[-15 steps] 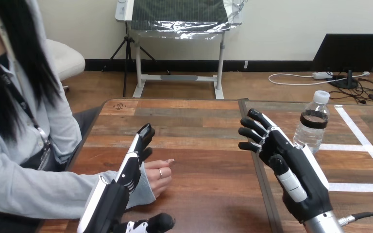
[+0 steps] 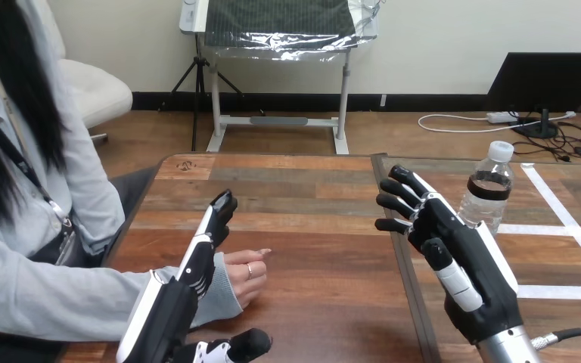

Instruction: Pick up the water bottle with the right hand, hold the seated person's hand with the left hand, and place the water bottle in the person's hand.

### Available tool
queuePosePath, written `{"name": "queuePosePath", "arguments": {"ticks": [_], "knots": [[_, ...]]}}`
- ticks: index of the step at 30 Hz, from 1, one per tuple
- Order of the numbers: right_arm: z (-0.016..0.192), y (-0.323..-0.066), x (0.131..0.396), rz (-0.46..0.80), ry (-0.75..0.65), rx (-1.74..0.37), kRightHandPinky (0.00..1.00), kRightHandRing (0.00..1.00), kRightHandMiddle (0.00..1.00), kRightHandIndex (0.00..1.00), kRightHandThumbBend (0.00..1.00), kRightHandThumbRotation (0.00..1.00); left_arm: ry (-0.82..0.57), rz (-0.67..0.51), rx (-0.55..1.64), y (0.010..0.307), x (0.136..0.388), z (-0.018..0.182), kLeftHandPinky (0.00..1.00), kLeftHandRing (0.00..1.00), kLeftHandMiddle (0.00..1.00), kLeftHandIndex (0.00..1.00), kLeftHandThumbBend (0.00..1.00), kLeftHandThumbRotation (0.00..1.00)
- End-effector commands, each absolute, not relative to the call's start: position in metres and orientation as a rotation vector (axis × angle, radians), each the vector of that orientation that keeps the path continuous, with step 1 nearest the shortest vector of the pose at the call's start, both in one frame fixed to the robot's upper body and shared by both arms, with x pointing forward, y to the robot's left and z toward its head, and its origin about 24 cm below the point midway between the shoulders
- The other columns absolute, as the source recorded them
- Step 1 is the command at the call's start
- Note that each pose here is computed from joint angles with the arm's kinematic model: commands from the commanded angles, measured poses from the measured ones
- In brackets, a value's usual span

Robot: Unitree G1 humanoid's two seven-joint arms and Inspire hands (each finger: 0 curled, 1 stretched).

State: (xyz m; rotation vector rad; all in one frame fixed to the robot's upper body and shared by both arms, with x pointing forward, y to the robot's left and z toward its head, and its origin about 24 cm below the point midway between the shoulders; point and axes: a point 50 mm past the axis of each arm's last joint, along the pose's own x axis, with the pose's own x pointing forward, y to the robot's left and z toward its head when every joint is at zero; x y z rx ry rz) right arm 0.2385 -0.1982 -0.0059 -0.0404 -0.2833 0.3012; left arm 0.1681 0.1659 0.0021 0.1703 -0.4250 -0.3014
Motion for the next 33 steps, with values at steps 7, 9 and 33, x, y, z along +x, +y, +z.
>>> {"name": "queuePosePath", "arguments": {"ticks": [7,9,33], "knots": [[0.019,-0.209,0.255,0.259,-0.394,-0.067,0.76,0.87,0.90,0.92,1.00,0.76,-0.506,-0.266,0.176,0.169,0.182,0.017,1.00,1.00,1.00,1.00,1.00,0.69],[0.019,-0.210,0.256,0.254,-0.396,-0.066,0.76,0.87,0.90,0.92,1.00,0.75,-0.508,-0.261,0.182,0.170,0.183,0.017,1.00,1.00,1.00,1.00,1.00,0.70],[0.041,-0.234,0.279,0.135,-0.457,-0.079,0.81,0.92,0.94,0.93,1.00,0.65,-0.537,-0.242,0.187,0.182,0.192,0.024,1.00,1.00,1.00,1.00,1.00,0.68]]}}
